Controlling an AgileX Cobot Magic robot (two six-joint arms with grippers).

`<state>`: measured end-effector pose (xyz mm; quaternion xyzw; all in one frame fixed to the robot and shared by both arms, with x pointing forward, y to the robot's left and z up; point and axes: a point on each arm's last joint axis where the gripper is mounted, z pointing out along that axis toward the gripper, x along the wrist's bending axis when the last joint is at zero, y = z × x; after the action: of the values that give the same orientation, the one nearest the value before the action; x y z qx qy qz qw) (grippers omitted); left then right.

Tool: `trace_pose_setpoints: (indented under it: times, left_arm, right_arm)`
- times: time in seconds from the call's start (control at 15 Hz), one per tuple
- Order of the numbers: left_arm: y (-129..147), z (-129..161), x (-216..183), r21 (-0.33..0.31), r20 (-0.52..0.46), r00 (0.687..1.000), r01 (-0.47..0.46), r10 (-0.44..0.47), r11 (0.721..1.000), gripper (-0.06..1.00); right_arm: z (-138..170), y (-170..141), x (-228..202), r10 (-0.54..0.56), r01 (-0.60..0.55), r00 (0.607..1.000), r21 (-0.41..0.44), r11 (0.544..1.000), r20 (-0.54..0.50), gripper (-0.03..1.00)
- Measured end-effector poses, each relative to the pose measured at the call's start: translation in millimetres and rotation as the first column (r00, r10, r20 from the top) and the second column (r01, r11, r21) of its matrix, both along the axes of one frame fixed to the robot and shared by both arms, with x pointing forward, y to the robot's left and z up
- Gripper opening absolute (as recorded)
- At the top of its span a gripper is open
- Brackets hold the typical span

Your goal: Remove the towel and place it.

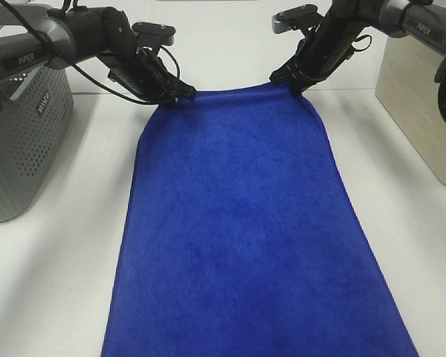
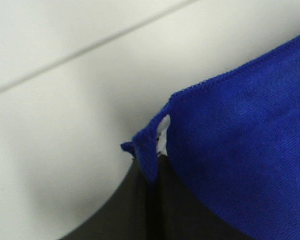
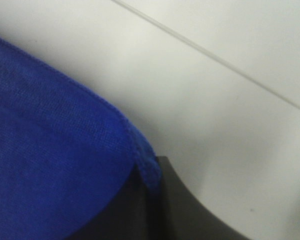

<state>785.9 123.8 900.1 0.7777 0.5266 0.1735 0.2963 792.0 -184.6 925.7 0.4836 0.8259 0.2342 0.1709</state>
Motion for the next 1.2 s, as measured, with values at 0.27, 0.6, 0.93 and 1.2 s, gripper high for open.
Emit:
trace_pose_setpoints:
  times: [0.27, 0.6, 0.93, 1.2]
  left_arm:
    - [1, 14, 10, 0.019, 0.140, 0.990, -0.003, 0.000, 1.000, 0.00]
    - [1, 18, 19, 0.038, 0.288, 0.957, 0.022, -0.032, 0.999, 0.00]
    - [0, 20, 22, 0.106, 0.362, 0.927, 0.066, -0.101, 0.992, 0.00]
    - [0, 1, 25, 0.115, 0.372, 0.923, 0.066, -0.104, 0.991, 0.00]
  right_arm:
    - [5, 0, 7, 0.015, -0.014, 0.995, -0.006, 1.000, 0.098, 0.02]
    - [9, 0, 12, 0.013, -0.012, 0.984, -0.008, 1.000, 0.176, 0.02]
    - [12, 0, 15, 0.006, -0.005, 0.976, -0.003, 1.000, 0.217, 0.02]
    - [-12, 0, 19, 0.000, 0.001, 0.977, -0.005, 1.000, 0.213, 0.02]
